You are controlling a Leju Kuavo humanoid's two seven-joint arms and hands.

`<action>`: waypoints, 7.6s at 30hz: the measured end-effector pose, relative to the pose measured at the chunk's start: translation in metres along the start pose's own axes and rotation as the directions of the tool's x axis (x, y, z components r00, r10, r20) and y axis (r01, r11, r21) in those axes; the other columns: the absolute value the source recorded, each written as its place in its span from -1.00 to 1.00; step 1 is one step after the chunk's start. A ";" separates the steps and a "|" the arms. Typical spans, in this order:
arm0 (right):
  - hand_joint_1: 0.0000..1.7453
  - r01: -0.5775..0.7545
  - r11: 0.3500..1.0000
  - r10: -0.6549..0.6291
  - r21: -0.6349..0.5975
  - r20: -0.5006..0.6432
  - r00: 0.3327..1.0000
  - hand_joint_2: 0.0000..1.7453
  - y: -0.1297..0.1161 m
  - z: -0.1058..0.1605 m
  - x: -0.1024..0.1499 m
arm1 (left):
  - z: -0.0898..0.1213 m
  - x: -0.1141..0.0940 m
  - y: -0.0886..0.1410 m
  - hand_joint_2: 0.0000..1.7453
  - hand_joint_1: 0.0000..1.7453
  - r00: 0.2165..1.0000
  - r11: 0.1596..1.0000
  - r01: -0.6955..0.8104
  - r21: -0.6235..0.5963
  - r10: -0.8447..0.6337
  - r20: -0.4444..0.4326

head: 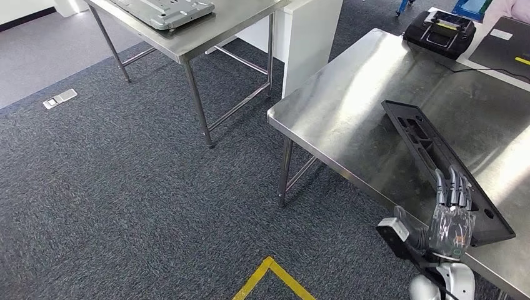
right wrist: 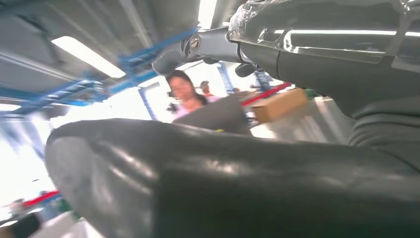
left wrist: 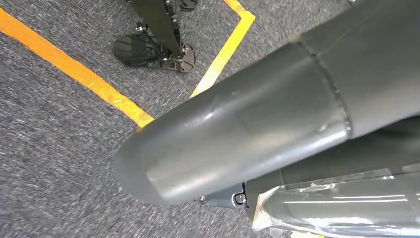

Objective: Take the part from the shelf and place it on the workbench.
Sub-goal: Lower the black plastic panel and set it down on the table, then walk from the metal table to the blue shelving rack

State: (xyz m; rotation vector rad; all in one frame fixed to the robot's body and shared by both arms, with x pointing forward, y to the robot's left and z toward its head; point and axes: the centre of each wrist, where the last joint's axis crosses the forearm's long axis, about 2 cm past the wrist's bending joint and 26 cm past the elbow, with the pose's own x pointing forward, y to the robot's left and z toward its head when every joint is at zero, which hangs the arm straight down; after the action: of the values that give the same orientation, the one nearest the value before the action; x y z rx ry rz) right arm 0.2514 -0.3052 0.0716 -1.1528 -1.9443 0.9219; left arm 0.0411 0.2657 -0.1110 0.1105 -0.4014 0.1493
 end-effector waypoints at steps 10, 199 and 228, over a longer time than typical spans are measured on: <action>-1.00 0.103 0.993 -0.097 -0.052 0.112 0.989 -1.00 -0.021 0.027 0.064 | 0.000 -0.001 0.002 -1.00 -1.00 1.000 1.000 -0.003 0.015 0.003 -0.002; -1.00 0.683 -0.068 0.360 0.727 -0.621 0.697 -1.00 0.098 0.229 0.119 | 0.019 -0.008 -0.070 -1.00 -1.00 0.906 0.992 -0.116 0.053 0.128 -0.403; -1.00 0.721 -0.035 0.397 0.692 -0.652 0.646 -1.00 0.095 0.235 0.115 | 0.016 -0.008 -0.061 -1.00 -1.00 0.925 0.991 -0.134 0.011 0.129 -0.356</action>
State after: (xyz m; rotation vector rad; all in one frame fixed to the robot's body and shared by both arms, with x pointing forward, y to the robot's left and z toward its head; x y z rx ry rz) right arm 0.0544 -0.2203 -0.1051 -0.0956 -0.2180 1.0630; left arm 0.0379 0.2025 -0.1041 0.0413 -0.0458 0.2942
